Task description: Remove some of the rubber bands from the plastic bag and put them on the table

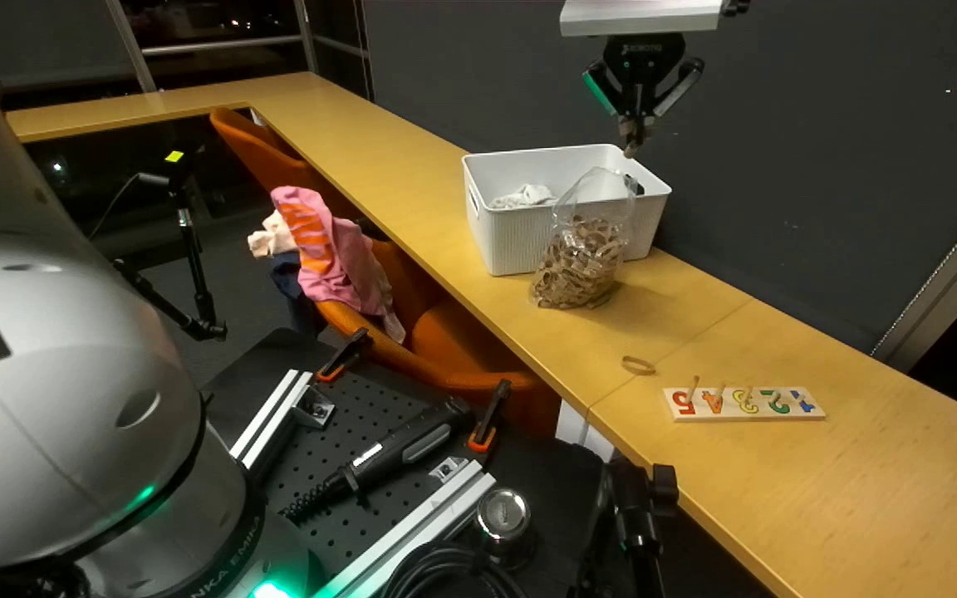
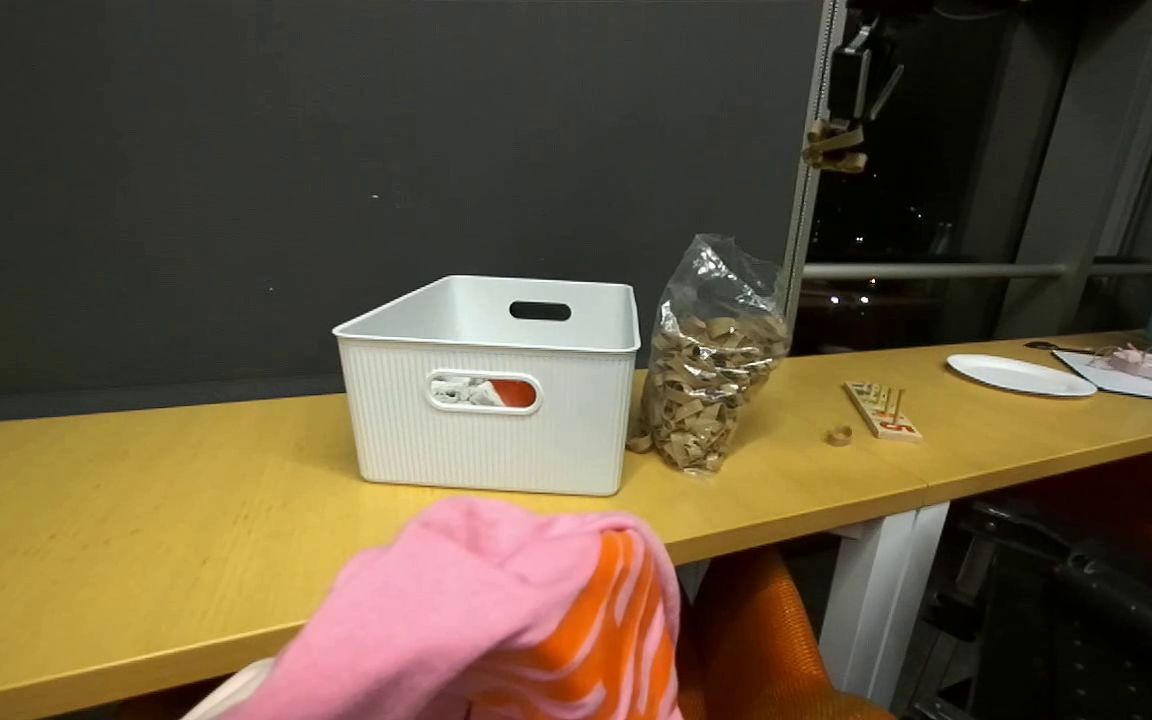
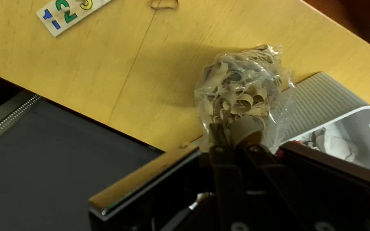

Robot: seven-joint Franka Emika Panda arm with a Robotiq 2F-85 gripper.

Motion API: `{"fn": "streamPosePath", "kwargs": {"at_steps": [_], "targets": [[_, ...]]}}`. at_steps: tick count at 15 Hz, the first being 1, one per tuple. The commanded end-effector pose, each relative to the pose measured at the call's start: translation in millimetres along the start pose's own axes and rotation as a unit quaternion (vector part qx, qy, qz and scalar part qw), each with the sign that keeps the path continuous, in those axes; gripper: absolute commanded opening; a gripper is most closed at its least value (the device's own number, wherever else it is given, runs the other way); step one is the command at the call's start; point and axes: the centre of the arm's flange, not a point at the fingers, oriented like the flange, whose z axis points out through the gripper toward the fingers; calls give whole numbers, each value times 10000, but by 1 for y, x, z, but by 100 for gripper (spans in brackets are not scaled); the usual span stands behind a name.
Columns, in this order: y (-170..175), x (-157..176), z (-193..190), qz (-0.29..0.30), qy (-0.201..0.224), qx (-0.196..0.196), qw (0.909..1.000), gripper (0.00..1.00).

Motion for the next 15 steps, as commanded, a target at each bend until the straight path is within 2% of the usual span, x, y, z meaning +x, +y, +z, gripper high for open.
{"fn": "streamPosePath", "kwargs": {"at_steps": [1,3,10,15], "targets": [[36,-14,21,371,-121,5,9992,2],[52,-19,45,560,-252,-50,9981,2],[68,-39,139,790,-539,-24,9954,2],[82,-38,168,967,-572,-107,9936,2]]}}
